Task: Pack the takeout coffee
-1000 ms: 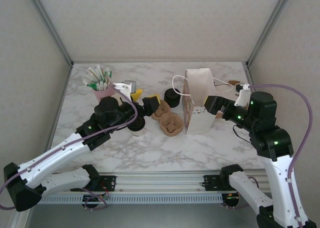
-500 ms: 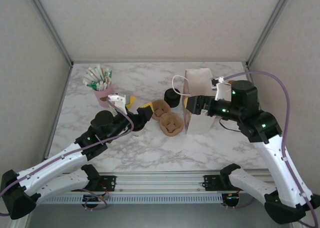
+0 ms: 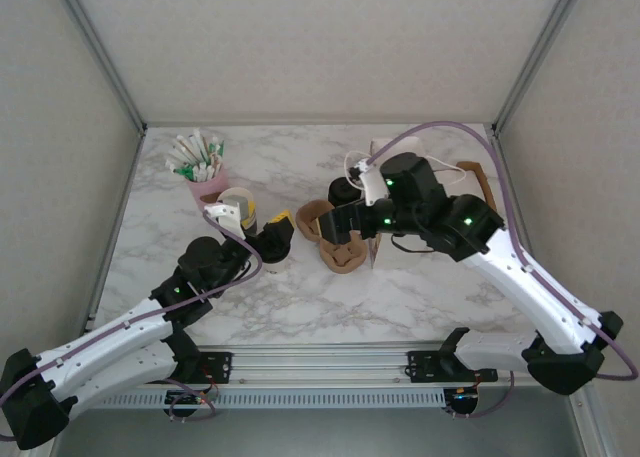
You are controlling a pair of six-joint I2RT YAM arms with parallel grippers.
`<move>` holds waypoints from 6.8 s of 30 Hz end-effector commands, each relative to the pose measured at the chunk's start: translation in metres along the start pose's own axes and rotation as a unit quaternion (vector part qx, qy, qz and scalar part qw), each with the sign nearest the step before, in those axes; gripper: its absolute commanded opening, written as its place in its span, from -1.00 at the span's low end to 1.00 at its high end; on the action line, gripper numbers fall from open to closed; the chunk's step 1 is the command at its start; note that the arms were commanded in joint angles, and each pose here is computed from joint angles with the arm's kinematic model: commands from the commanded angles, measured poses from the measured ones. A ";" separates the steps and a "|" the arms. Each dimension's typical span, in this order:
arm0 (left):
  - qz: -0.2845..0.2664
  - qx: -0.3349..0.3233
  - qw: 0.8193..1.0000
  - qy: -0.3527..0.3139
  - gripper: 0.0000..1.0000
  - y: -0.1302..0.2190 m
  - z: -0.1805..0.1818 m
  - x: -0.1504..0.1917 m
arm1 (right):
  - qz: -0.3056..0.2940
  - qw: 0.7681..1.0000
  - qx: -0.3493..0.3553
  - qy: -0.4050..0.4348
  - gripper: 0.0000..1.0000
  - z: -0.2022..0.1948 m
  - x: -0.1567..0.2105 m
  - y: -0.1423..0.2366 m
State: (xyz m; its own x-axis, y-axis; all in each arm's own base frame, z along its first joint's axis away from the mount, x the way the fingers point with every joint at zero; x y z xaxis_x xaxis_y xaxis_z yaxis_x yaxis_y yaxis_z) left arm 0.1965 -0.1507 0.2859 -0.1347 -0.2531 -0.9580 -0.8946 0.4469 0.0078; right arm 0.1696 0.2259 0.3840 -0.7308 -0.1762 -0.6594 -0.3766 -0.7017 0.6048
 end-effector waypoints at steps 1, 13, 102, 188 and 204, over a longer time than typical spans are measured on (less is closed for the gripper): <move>-0.031 -0.015 0.999 0.009 0.99 0.005 0.007 -0.008 | 0.005 0.998 0.044 0.046 0.97 0.007 -0.003 -0.007; -0.061 -0.042 0.996 0.040 0.99 0.031 0.024 -0.010 | 0.102 0.986 0.106 0.078 0.98 0.015 0.005 -0.062; 0.067 0.029 0.994 0.086 0.99 -0.002 0.049 0.053 | 0.318 0.911 0.261 0.021 -0.28 -0.124 0.032 -0.229; -0.042 0.100 0.988 0.106 0.99 0.009 0.006 -0.075 | 0.050 0.997 -0.054 -0.016 -0.29 0.001 -0.060 0.016; 0.081 0.203 0.969 0.114 0.98 -0.077 -0.036 -0.074 | -0.026 0.998 -0.002 -0.060 -0.29 -0.040 -0.064 0.080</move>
State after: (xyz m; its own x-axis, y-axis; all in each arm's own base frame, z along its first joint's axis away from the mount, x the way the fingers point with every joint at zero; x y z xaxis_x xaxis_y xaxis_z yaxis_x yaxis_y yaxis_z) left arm 0.2600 -0.1829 0.3506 -0.3760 -0.3354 -0.8638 -0.6879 0.7255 0.0177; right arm 0.2155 0.1646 0.4536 -0.7726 -0.0649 -0.6316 -0.4115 -0.7064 0.5759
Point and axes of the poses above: each hand's point on the last joint's axis, 136 mm out from that joint toward the fingers, its own y axis back along the fingers, its own z axis along the line the jaws close on, x = y × z, the point moved 8 cm from there along y, back along the fingers, and after that the axes turned 6 degrees about -y, right-handed, at the moved point
